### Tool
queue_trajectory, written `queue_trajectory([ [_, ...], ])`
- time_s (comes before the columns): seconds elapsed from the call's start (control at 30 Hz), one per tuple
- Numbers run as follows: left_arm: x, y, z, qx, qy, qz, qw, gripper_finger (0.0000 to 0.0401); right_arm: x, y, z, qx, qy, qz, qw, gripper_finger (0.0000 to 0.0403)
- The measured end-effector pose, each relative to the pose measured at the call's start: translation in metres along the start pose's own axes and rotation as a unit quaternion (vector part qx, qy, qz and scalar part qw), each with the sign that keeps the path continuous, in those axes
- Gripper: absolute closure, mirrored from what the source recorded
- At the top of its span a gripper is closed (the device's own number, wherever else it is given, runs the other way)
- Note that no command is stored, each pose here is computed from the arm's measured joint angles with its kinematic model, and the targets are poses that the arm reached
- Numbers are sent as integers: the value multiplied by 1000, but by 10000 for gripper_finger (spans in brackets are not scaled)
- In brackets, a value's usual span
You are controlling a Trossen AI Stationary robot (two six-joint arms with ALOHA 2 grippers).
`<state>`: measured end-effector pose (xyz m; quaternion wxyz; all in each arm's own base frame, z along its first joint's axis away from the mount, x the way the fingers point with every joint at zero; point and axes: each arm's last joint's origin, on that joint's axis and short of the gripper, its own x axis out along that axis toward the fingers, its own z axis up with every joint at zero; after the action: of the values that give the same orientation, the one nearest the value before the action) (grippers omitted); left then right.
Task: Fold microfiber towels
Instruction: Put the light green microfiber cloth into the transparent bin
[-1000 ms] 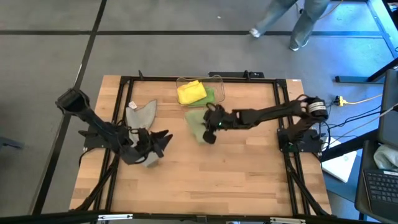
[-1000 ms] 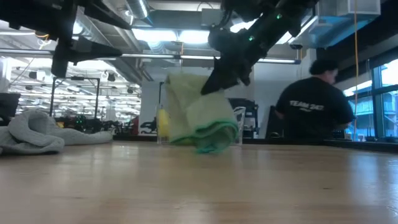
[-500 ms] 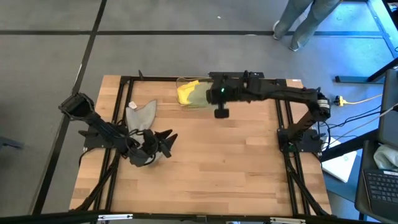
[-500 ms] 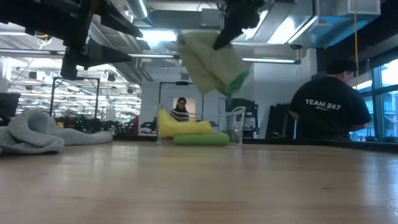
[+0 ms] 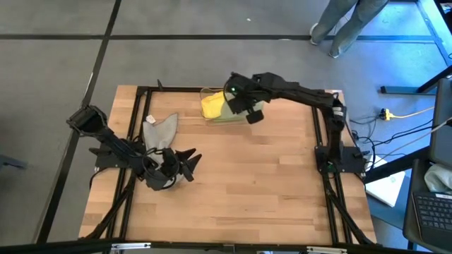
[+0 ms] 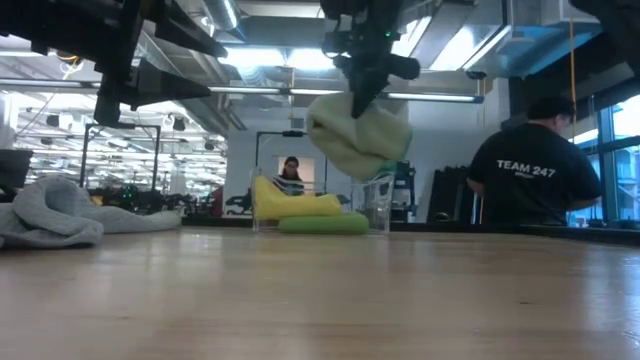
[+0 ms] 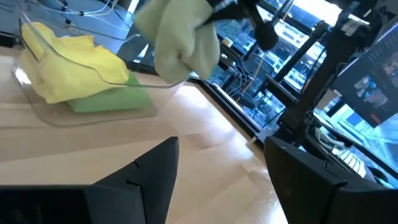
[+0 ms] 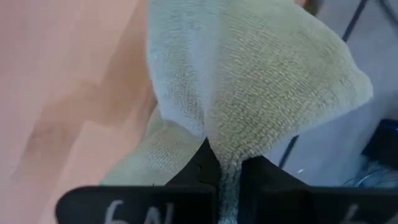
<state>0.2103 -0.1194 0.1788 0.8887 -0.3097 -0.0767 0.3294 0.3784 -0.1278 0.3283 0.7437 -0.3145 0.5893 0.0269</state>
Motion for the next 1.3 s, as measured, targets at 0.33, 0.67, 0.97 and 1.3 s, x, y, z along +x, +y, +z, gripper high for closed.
queue_trajectory([
  [0.33, 0, 0, 0, 26, 0, 0, 1000, 169, 7, -40, -15, -24, -22, -3, 999, 385],
  [0.67, 1, 1, 1, 64, -11, 11, 998, 169, 71, -42, -16, -44, 5, 71, 996, 385],
  [0.97, 8, 2, 13, 118, -46, 51, 991, 169, 116, -45, -14, -38, -9, 89, 995, 380],
  [1.3, 19, 4, 22, 127, -54, 65, 988, 169, 122, -56, -3, -17, -61, 34, 997, 342],
])
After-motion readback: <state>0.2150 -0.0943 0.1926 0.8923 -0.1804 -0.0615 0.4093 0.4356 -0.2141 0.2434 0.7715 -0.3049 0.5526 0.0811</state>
